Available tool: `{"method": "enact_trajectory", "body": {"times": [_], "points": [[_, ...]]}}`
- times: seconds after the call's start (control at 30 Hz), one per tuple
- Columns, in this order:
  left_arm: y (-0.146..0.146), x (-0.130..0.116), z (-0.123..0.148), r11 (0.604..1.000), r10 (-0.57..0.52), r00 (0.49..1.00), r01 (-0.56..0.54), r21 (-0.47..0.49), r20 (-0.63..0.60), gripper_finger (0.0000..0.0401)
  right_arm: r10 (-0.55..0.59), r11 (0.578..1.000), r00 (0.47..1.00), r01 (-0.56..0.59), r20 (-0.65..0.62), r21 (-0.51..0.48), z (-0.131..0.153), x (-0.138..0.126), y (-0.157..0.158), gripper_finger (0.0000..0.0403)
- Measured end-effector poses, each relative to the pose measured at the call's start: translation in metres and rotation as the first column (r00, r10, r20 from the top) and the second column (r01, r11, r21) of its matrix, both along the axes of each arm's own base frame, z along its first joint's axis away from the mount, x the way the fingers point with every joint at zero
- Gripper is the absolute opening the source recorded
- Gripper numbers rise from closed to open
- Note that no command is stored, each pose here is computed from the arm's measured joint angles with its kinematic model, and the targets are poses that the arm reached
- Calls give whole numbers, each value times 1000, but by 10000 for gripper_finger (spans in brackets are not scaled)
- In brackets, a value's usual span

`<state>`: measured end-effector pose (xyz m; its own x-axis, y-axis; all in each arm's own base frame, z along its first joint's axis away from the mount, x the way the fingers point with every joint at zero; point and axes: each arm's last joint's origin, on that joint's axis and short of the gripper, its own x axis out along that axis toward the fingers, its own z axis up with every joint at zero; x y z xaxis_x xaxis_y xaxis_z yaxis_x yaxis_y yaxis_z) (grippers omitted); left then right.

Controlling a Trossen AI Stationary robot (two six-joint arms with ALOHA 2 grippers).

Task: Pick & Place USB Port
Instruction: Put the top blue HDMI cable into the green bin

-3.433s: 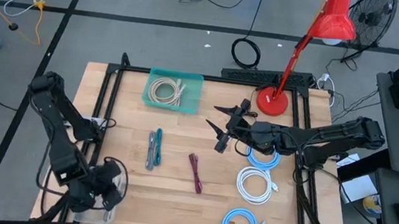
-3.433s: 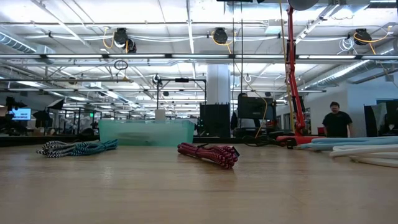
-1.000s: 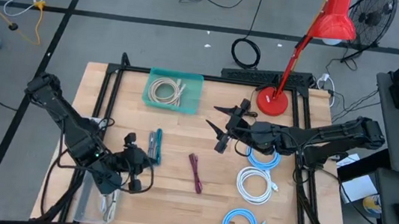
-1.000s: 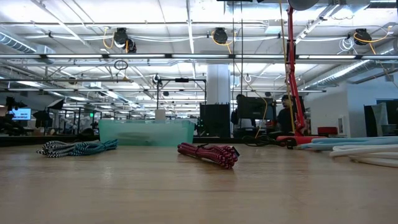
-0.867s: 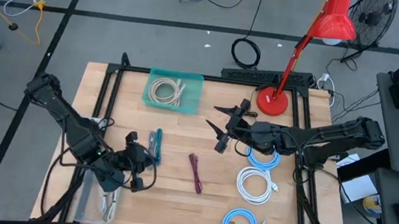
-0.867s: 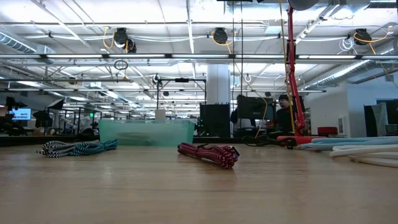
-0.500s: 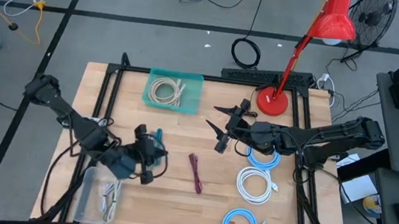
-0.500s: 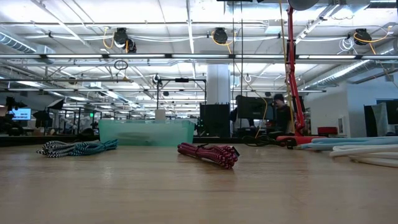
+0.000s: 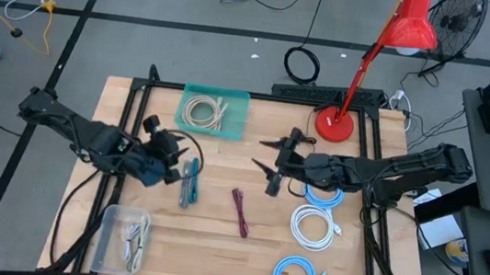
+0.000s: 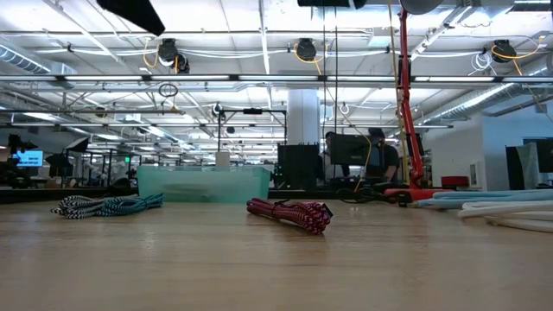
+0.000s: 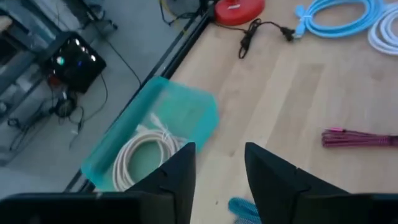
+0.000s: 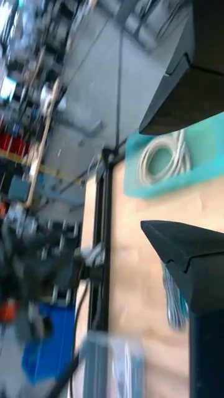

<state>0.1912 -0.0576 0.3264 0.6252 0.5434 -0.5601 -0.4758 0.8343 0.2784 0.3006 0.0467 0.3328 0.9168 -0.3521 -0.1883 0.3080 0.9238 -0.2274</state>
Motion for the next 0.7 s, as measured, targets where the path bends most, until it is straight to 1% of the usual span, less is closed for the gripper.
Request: {"method": "enact_trajectory", "body": {"times": [0.1, 0.23, 0.43, 0.7], "points": [[4, -4, 1, 1000, 8, 1000, -8, -21, 13, 145, 85, 996, 996, -85, 0, 14, 0, -1, 10, 226], [3, -4, 0, 999, -41, 999, 40, -23, -25, 145, 168, 986, 986, -168, -1, 20, 0, -4, 25, 226], [2, -2, -2, 998, -56, 997, 55, -7, -47, 145, 221, 975, 975, -221, 7, 18, 1, -8, 42, 226], [2, -2, -1, 998, -67, 996, 67, 7, -56, 145, 252, 968, 968, -252, 7, 18, 1, -11, 51, 226]]}}
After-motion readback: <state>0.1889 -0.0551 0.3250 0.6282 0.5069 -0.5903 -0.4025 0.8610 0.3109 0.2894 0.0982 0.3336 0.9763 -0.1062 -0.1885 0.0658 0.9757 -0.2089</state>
